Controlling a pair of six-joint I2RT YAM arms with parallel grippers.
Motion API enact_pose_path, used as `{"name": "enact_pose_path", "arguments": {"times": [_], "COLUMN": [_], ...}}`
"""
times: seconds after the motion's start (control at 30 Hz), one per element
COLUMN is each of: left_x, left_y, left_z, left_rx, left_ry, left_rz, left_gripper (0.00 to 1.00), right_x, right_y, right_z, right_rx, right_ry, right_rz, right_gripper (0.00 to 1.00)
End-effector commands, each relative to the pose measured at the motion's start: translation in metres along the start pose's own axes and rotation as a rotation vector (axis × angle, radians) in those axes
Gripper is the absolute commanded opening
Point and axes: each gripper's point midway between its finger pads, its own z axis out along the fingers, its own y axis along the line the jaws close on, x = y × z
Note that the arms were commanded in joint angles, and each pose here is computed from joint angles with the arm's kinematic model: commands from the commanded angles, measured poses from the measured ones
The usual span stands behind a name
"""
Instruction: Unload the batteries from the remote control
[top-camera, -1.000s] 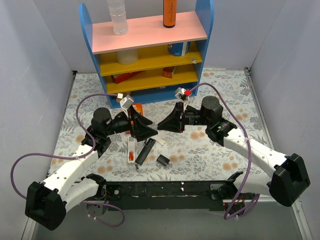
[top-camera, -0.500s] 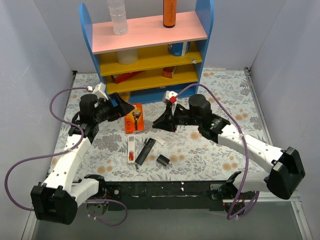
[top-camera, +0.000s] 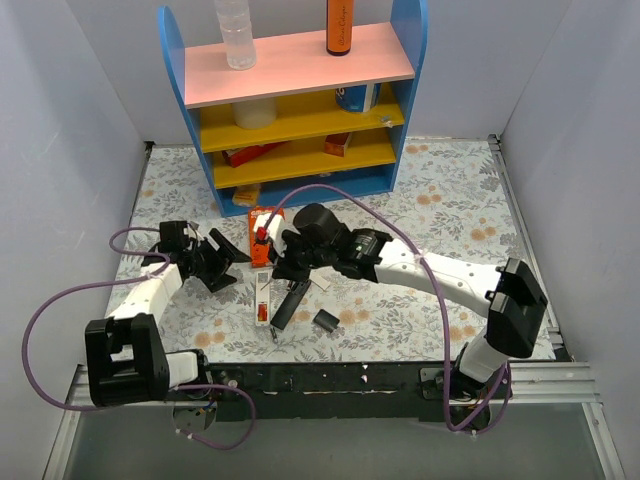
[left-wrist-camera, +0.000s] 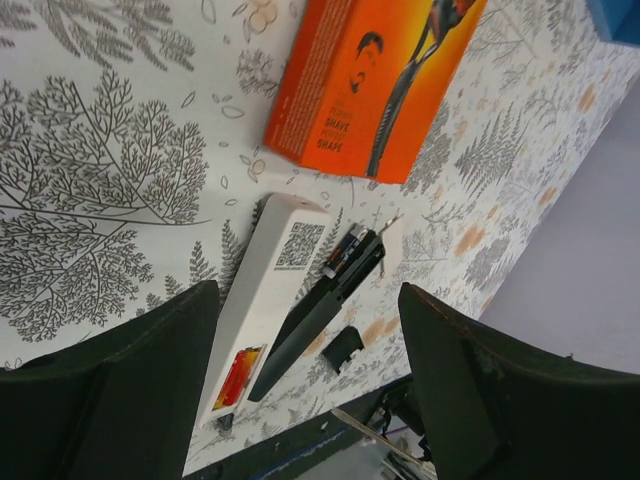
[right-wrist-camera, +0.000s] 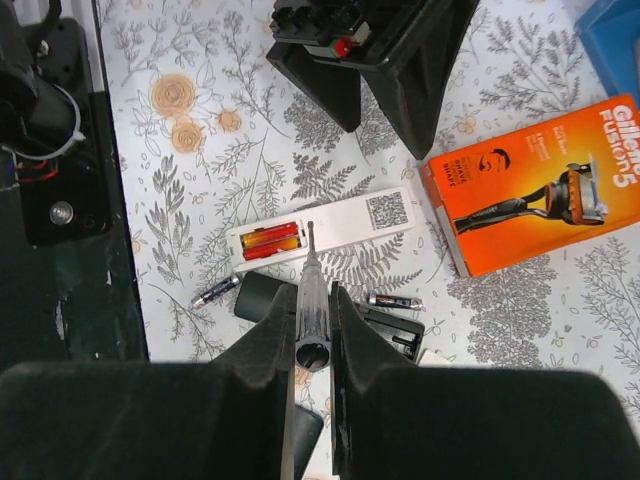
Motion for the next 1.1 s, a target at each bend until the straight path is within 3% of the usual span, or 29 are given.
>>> {"name": "enact_pose_path", "arguments": {"times": [0.0, 0.23, 0.63, 1.07], "left_x": [0.016, 0.027, 0.039, 0.046], "left_y": [0.008, 0.018, 0.025, 0.029], "left_z": [0.01, 0.019, 0.023, 0.022], "left_rx": [0.016, 0.007, 0.016, 0.019], "left_ry": [0.082, 0.142, 0.166, 0.173], "left_rz": [-0.047, -0.079, -0.147, -0.181], "left_gripper": [0.72, 0.65, 0.53, 0.51], "right_x": [-0.002, 0.006, 0.015, 0.021], "right_y": [0.01, 0.035, 0.04, 0.036], "right_z": [0.005, 0.023, 0.033, 0.043], "right_rx": [0.002, -0.108, -0.119, -0.102], "right_ry": [0.059, 0.064, 0.093, 0.111], "right_rz": [-0.053, -0.118, -0.126, -0.133], "right_gripper": [0.01, 0.01, 0.01, 0.01]}}
